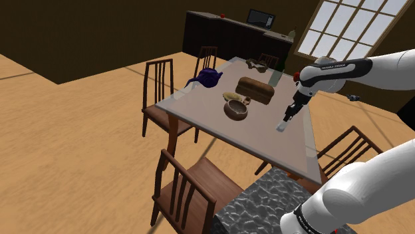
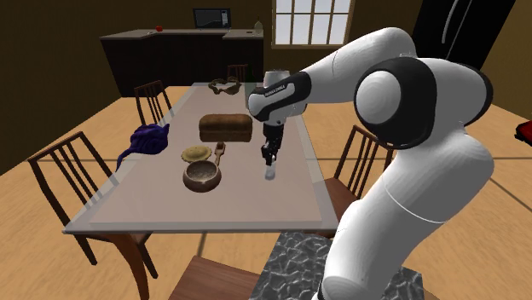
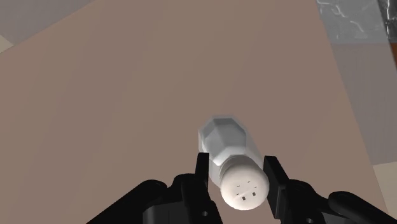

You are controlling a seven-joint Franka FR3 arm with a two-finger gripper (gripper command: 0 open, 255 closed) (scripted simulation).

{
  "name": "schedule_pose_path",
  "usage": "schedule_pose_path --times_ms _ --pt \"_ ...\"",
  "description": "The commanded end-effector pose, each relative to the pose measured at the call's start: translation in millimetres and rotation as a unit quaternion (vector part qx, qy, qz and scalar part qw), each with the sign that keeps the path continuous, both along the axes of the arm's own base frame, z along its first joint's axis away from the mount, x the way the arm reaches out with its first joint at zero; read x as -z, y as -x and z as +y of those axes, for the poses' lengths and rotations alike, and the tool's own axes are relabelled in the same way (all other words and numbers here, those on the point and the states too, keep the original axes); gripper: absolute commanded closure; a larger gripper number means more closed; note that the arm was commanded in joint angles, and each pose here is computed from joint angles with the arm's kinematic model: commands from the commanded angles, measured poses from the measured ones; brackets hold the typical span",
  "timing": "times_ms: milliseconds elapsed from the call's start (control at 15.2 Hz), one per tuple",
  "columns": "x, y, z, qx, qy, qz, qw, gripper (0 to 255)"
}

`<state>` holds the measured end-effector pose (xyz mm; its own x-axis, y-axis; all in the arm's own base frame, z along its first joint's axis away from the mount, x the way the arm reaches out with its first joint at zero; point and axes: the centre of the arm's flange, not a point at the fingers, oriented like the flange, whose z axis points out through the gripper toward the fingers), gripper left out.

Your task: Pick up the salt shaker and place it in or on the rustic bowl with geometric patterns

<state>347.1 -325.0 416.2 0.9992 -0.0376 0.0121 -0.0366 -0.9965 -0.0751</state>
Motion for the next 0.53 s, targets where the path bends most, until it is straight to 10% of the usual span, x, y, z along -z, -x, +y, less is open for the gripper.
schedule_pose_path --times_ms 0,462 --pt "-9.7 0.0 0.0 0.0 0.0 0.0 1.0 255" --pt "-46.6 0.0 0.0 0.0 0.0 0.0 1.0 255"
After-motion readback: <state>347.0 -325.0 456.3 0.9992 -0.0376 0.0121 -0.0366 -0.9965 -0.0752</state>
